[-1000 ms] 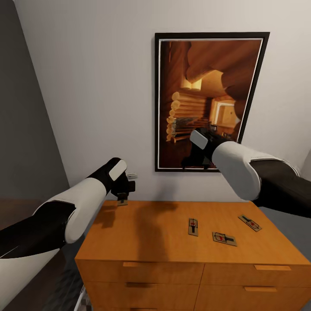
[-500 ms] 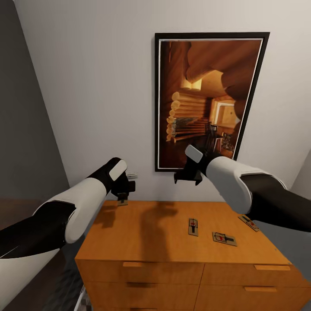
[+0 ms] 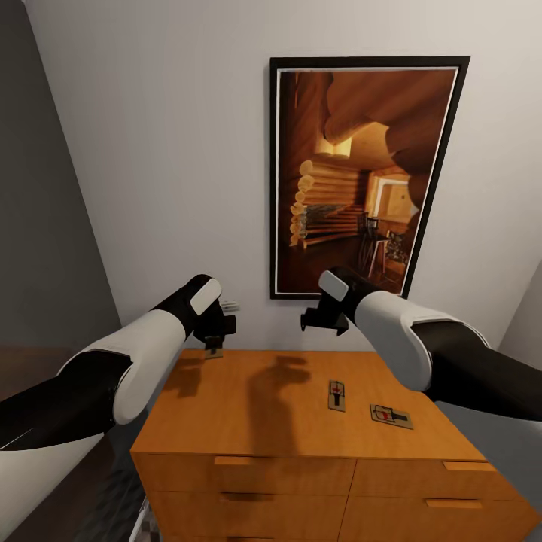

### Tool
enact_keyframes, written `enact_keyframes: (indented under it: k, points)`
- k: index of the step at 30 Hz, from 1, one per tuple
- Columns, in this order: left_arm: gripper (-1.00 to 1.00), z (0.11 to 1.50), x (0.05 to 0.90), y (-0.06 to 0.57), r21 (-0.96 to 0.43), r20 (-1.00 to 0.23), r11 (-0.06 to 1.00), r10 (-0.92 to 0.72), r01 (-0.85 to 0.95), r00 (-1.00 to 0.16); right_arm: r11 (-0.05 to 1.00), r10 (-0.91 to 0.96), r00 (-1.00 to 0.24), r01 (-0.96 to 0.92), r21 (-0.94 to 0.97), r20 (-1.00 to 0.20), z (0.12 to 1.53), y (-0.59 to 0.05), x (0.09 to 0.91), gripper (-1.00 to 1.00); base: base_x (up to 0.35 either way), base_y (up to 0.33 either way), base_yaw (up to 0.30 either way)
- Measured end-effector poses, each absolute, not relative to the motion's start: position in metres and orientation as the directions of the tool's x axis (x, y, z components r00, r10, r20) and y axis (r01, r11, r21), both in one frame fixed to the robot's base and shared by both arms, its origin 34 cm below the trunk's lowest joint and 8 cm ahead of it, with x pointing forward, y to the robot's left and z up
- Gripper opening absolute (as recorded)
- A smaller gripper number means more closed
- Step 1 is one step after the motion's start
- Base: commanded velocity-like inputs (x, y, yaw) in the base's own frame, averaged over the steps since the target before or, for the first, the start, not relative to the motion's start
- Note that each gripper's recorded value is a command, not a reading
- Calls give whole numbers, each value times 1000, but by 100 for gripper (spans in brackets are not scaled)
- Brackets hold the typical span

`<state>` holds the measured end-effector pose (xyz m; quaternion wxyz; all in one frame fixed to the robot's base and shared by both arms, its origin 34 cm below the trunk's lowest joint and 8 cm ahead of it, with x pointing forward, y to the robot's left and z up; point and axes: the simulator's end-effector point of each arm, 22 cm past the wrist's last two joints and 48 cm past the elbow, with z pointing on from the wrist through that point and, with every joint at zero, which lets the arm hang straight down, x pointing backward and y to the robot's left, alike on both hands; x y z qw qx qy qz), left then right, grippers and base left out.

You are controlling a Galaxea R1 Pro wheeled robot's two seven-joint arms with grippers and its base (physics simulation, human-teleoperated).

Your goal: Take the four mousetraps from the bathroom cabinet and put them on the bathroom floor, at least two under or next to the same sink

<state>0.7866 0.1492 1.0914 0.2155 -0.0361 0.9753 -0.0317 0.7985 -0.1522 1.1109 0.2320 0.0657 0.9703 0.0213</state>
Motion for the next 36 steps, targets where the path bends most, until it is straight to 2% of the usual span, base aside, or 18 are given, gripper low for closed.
enact_keyframes:
  k: [20, 36]
  points:
    - [-100, 1091, 787, 149, -76, -418, 995, -84, -57, -904, 989, 149, -874, 140, 54, -462, 1109, -167, 802, 100, 0, 0, 0]
    - [-100, 1091, 786, 148, -76, -418, 996, -82, -55, -905, 983, 176, -886, 177, 39, -428, 1084, -192, 794, 100, 0, 0, 0]
